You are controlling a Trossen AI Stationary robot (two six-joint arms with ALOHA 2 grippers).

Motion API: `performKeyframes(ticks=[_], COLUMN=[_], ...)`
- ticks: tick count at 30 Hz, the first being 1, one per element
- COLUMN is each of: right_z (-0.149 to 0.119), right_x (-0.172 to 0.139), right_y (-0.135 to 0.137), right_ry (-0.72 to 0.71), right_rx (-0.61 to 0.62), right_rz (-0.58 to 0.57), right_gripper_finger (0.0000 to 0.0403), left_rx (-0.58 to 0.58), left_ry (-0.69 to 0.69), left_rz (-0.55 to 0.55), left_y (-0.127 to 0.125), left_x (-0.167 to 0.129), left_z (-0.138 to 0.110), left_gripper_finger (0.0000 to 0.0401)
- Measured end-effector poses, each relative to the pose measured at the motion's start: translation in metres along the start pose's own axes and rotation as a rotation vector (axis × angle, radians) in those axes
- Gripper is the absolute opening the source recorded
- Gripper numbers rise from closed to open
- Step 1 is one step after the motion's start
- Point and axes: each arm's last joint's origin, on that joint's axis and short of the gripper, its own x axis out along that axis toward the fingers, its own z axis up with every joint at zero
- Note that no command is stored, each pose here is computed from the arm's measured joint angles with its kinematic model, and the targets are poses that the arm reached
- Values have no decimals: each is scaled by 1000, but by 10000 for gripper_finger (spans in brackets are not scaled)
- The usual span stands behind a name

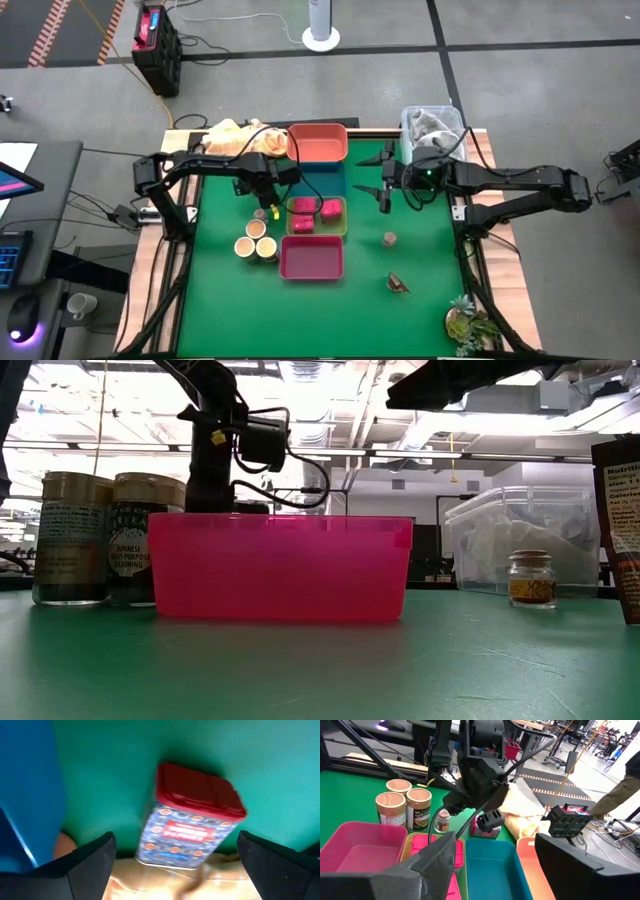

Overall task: Sort spices by type
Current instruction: Put the red seasoning bottle into the green bin

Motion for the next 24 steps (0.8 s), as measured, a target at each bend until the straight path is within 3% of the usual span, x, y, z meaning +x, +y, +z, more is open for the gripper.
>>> performKeyframes(ticks=[3, 12, 17, 24], right_z=[0, 0, 0, 0], right_x=[0, 0, 0, 0], right_y=[0, 0, 0, 0], right_ry=[0, 3, 3, 3], right_rx=[0, -5, -6, -7], right_rz=[0, 1, 1, 1], right_gripper_finger=[299, 299, 299, 299], left_rx=[100, 244, 252, 231], left_ry=[-40, -79, -68, -81], left_rz=[1, -100, -44, -77], left_y=[0, -16, -16, -23], left_x=[1, 23, 34, 43], left_z=[-1, -6, -1, -2], left_gripper_finger=[393, 393, 393, 393])
